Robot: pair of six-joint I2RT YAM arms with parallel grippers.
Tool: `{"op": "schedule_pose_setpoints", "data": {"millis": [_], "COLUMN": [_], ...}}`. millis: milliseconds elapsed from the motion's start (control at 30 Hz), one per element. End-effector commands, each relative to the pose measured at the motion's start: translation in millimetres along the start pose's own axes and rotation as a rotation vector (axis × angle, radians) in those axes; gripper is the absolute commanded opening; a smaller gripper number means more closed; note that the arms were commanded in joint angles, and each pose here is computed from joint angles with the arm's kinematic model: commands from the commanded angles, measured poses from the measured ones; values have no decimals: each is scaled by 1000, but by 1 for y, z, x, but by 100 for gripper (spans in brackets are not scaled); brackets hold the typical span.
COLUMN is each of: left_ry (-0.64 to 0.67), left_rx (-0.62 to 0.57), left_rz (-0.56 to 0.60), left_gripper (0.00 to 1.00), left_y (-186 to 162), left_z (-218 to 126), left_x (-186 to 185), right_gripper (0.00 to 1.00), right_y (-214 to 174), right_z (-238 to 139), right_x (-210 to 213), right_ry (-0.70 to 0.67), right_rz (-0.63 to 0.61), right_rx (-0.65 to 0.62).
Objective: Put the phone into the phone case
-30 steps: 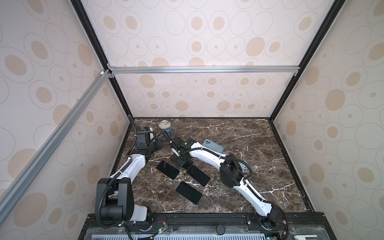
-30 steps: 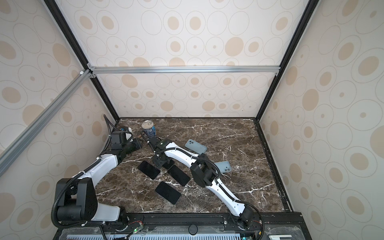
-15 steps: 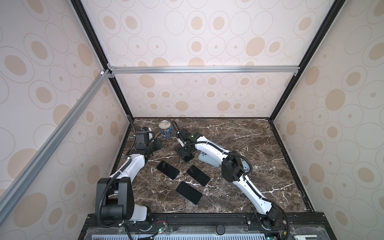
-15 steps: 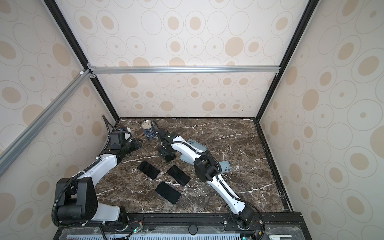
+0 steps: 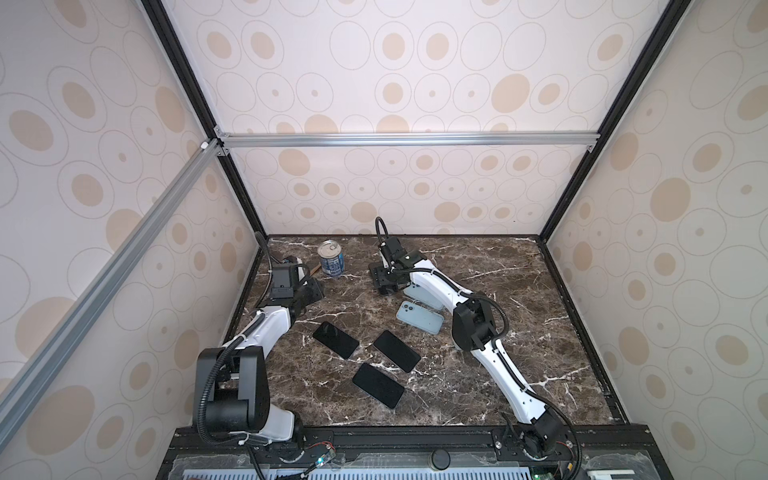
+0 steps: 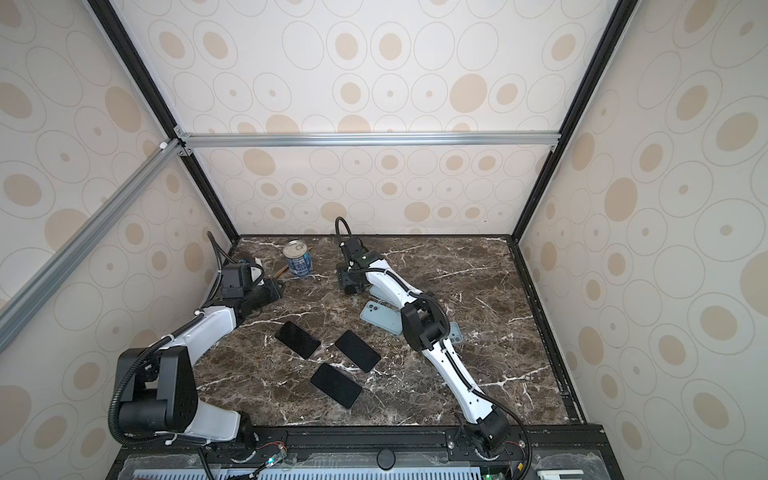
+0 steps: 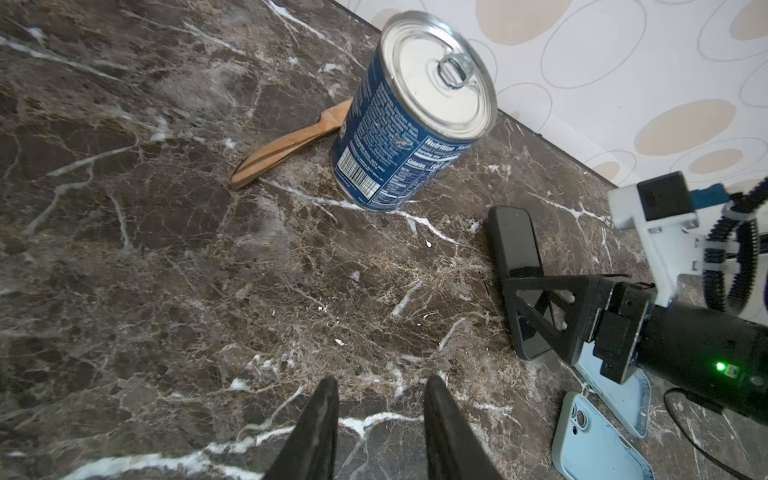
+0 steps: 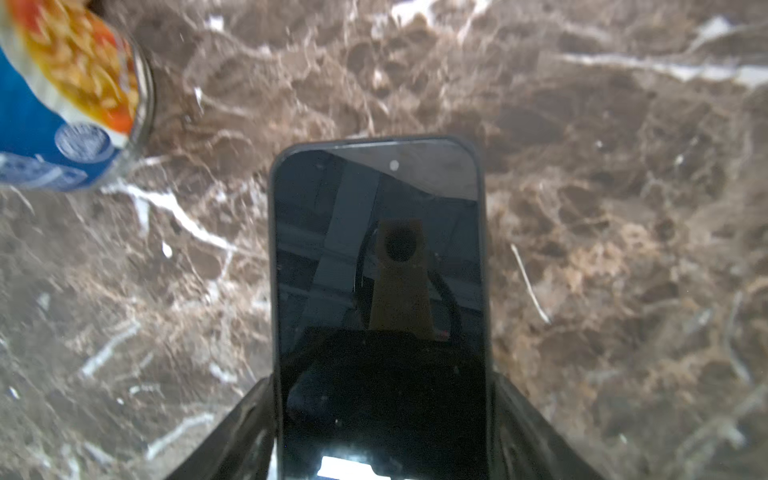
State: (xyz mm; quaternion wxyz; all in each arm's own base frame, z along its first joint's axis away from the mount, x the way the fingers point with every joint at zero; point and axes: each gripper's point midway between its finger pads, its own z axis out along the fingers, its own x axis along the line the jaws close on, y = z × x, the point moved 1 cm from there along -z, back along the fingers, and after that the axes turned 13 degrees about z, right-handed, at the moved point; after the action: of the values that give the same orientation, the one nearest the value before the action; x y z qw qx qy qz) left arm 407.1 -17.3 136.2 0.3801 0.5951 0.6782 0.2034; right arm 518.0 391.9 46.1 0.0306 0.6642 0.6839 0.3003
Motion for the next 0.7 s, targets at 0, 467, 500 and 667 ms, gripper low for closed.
{"op": "schedule_pose_setpoints", "data": {"millis": [0, 467, 500, 667], "left_ry": [22, 19, 11, -56], "left_rx": [-19, -66, -78, -121], "left_rz": [11, 16, 15, 21], "left_gripper": [35, 35, 35, 35], "left_y": [8, 18, 21, 29], "left_z": [-3, -16, -18, -26], "left_x": [5, 1, -1, -22], "right_gripper": [76, 91, 91, 90], "right_y": [12, 35, 36, 21], "right_z": [12, -50, -64, -139], "right_x": [27, 82, 86, 94], "right_ry": [125, 345, 350, 355], "right_rz": [8, -22, -41, -123], "right_rx": [-68, -85, -82, -62]}}
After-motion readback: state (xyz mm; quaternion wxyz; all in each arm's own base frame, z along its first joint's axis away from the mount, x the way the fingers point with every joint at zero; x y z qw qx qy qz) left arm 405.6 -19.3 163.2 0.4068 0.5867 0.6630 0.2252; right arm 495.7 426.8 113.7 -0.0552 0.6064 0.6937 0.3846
